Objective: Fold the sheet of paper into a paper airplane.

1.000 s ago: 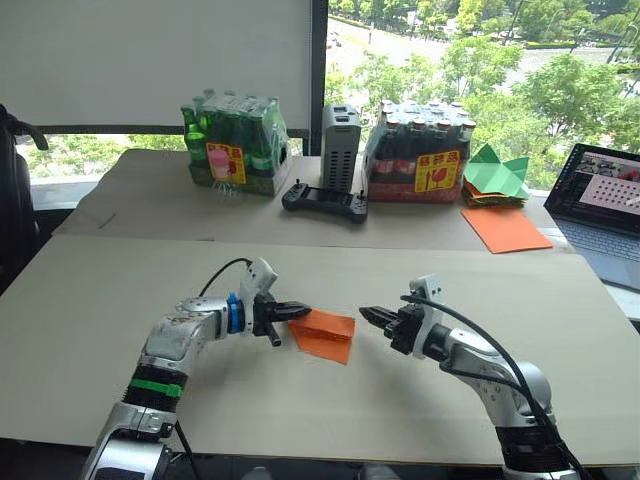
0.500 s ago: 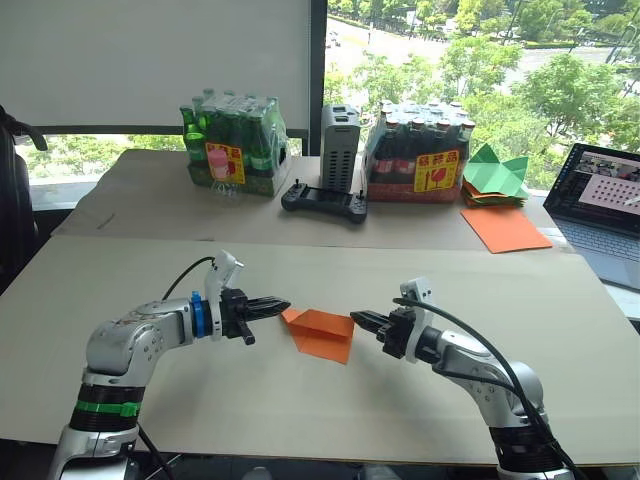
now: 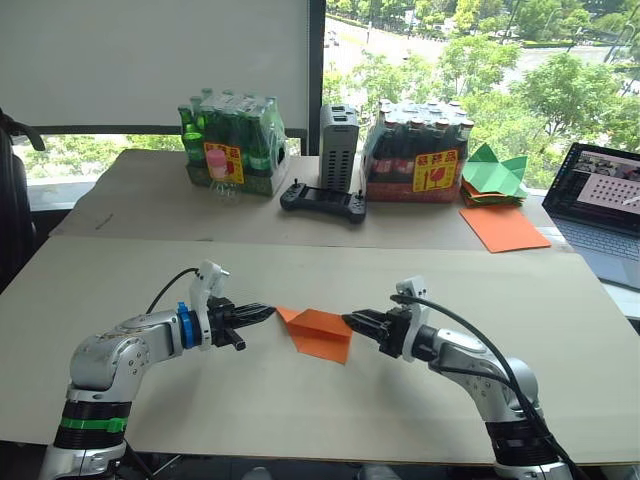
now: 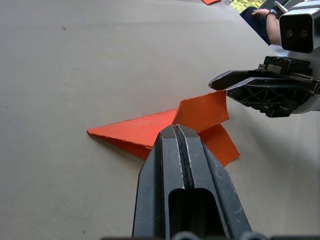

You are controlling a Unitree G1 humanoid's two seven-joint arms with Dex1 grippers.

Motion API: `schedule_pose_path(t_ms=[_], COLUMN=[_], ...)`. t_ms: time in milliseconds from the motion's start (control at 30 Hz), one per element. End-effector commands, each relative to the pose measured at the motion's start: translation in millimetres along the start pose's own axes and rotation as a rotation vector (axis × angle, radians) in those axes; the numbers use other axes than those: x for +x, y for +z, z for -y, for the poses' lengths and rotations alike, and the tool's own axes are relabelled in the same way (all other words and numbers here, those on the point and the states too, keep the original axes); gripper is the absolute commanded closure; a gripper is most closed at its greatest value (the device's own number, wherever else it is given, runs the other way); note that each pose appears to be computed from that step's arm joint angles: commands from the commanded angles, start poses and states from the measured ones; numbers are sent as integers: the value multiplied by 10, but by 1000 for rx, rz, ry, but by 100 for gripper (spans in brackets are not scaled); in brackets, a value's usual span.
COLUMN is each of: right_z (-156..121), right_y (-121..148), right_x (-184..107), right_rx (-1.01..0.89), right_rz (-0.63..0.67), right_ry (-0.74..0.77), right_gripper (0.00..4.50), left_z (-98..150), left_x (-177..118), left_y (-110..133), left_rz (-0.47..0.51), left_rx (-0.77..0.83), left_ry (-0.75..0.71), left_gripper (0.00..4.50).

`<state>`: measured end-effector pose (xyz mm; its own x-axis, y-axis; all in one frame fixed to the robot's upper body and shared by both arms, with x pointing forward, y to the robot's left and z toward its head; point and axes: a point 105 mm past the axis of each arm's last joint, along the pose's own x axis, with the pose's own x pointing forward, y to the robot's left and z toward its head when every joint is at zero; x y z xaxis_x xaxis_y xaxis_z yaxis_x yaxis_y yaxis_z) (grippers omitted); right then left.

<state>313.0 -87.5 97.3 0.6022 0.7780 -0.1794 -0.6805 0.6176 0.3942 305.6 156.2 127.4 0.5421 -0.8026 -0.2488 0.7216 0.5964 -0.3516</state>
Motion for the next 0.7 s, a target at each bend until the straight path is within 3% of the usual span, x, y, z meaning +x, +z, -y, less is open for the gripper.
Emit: schedule_pose_path(t_ms=[33,600,700], right_z=[-64,-135,-170], right_y=[20,-36,-36], right_x=[23,30,40], right_rx=[-16,-18,-23], right_rz=[-3,-29,-29], right_ry=[28,65,81], right_gripper=[256,256,336], left_z=[62,66,68], left_x=[-31,-7,-2], left_y=[100,108,121], left_rz=[37,40,43], left_rx=[35,34,36], left_ry=[-10,-9,-10], left_gripper=[450,450,450])
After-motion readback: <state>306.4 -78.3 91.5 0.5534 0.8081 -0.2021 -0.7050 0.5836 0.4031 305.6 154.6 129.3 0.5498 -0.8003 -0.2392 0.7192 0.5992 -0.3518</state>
